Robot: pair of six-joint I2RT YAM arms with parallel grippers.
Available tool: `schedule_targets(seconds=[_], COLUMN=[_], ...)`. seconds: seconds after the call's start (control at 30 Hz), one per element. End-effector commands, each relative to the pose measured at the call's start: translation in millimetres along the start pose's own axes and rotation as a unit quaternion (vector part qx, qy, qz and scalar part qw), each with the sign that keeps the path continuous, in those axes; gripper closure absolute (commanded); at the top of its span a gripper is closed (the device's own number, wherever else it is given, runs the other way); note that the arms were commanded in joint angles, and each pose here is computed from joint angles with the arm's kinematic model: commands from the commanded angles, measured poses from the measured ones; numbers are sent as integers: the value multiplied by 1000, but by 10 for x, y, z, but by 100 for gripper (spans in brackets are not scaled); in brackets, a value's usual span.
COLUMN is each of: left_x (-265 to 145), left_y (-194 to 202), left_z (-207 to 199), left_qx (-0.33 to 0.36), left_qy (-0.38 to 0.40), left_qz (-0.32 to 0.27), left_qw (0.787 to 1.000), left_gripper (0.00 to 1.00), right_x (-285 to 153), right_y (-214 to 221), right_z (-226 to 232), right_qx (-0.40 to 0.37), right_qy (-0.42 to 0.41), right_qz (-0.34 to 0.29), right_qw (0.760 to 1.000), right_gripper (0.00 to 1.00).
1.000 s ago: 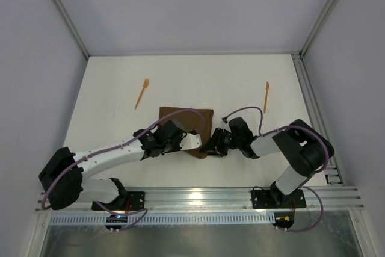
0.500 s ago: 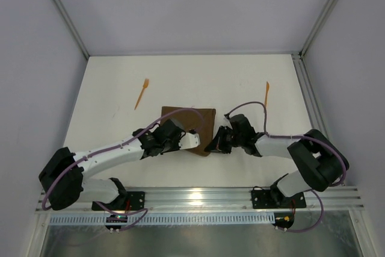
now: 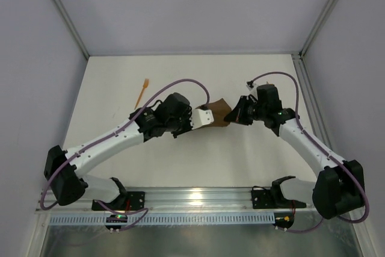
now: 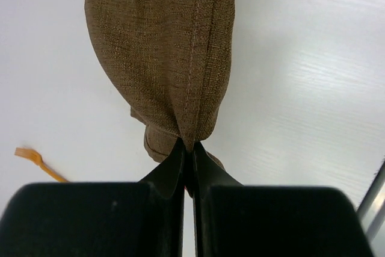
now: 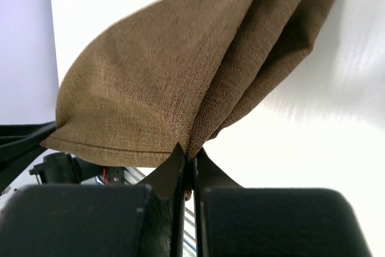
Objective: Fold the napkin into a case and place the utensils inside
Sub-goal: Turn over the upper triangle folded napkin at the center of the board.
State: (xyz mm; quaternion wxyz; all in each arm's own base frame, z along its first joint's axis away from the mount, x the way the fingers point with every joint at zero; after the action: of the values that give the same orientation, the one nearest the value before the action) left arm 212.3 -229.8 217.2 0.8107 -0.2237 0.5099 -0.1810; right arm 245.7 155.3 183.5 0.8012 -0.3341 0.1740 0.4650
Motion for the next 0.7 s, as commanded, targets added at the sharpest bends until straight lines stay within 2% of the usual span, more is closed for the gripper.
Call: schedule_targets(seconds=[0.0, 0.1, 0.23, 0.37, 0.47, 0.6, 0.67], left_x=[-63, 25, 35, 99, 264, 518, 667], left_y=[-241, -457, -698, -778, -922, -1256, -1452], left_z=[-12, 20, 117, 185, 190, 34, -47], left_qx=[-26, -42, -56, -49, -46, -64, -79], left_qy=[42, 73, 86, 79, 84, 146, 179], left_qz=[-31, -48, -64, -69, -82, -110, -122], left_qw=[998, 995, 993, 993, 992, 981, 973], left_gripper=[100, 100, 100, 100, 100, 100, 100], right_x=[-393, -625, -803, -883, -1034, -1349, -1547], right_y=[-121, -298, -394, -404, -474, -609, -674], right_z=[-116, -222, -324, -360, -452, -527, -545], right_qx=[-28, -22, 8, 10, 14, 16, 9], right_qy=[46, 76, 38, 25, 65, 148, 211], right_qz=[3, -8, -22, -5, -16, -80, -116], right_qw=[999, 997, 999, 1000, 998, 986, 971], right_gripper=[97, 97, 97, 97, 97, 97, 97])
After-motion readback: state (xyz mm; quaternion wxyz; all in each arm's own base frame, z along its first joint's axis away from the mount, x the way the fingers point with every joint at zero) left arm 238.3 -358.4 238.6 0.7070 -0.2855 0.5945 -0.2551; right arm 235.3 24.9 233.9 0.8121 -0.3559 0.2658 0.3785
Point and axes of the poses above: each gripper's point midway between its finger pads, its own x axis out along the fingers, its own z axis along the line the jaws close on, y = z × x, the point moved 6 cm from there along -x, back along the fingers, and after that the axes turned 5 degrees about x, right-handed, at the moved point
